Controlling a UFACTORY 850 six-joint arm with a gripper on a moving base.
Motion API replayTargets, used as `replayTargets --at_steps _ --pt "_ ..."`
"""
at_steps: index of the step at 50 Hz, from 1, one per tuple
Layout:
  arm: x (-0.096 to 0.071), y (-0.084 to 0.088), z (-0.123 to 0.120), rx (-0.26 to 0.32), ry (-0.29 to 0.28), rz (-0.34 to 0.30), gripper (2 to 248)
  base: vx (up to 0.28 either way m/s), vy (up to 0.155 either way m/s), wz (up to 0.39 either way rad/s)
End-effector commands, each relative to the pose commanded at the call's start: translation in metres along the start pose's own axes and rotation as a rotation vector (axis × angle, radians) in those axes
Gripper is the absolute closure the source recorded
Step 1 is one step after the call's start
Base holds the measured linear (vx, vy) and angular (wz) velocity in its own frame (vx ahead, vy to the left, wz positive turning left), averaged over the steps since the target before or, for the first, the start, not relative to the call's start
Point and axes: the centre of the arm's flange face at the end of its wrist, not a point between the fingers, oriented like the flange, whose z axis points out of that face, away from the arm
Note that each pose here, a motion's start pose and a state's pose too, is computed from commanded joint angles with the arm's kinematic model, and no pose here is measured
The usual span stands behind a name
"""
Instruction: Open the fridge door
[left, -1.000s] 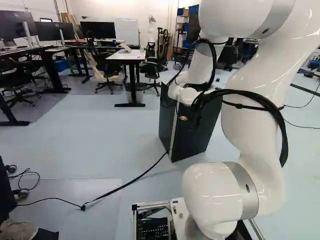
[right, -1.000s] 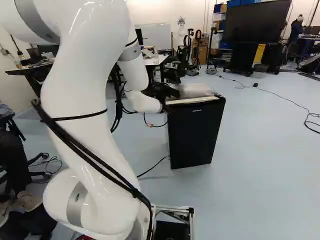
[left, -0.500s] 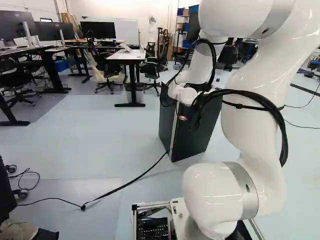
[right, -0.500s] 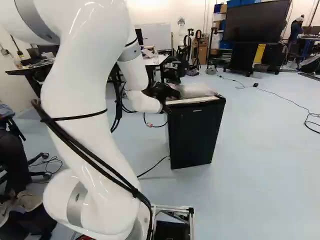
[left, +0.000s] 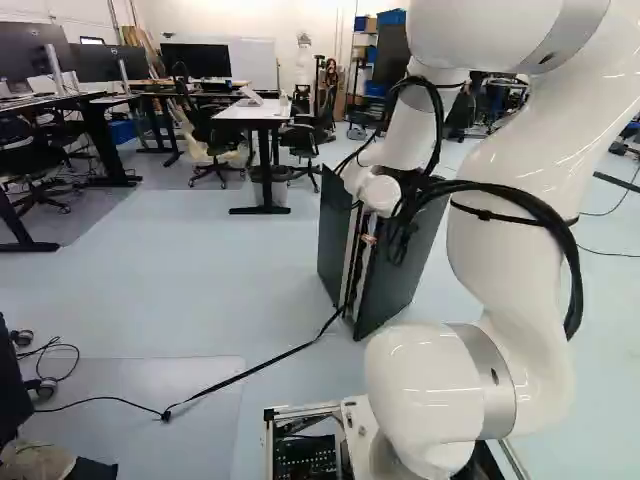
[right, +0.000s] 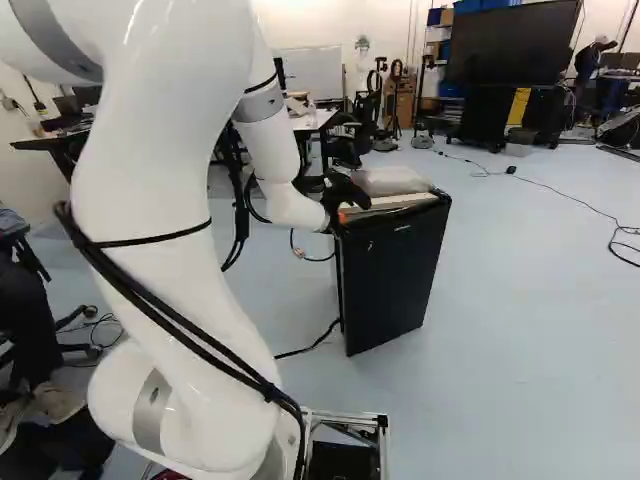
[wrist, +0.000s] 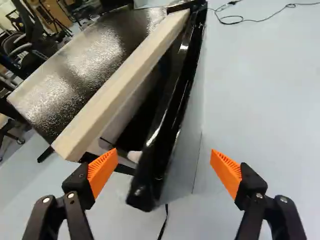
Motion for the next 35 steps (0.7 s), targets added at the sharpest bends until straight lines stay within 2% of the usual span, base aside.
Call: replayTargets --at_steps 35 --pt "0.002 0.074 -0.015 -0.274 -0.051 0.364 3 0.000 -0.001 -0.002"
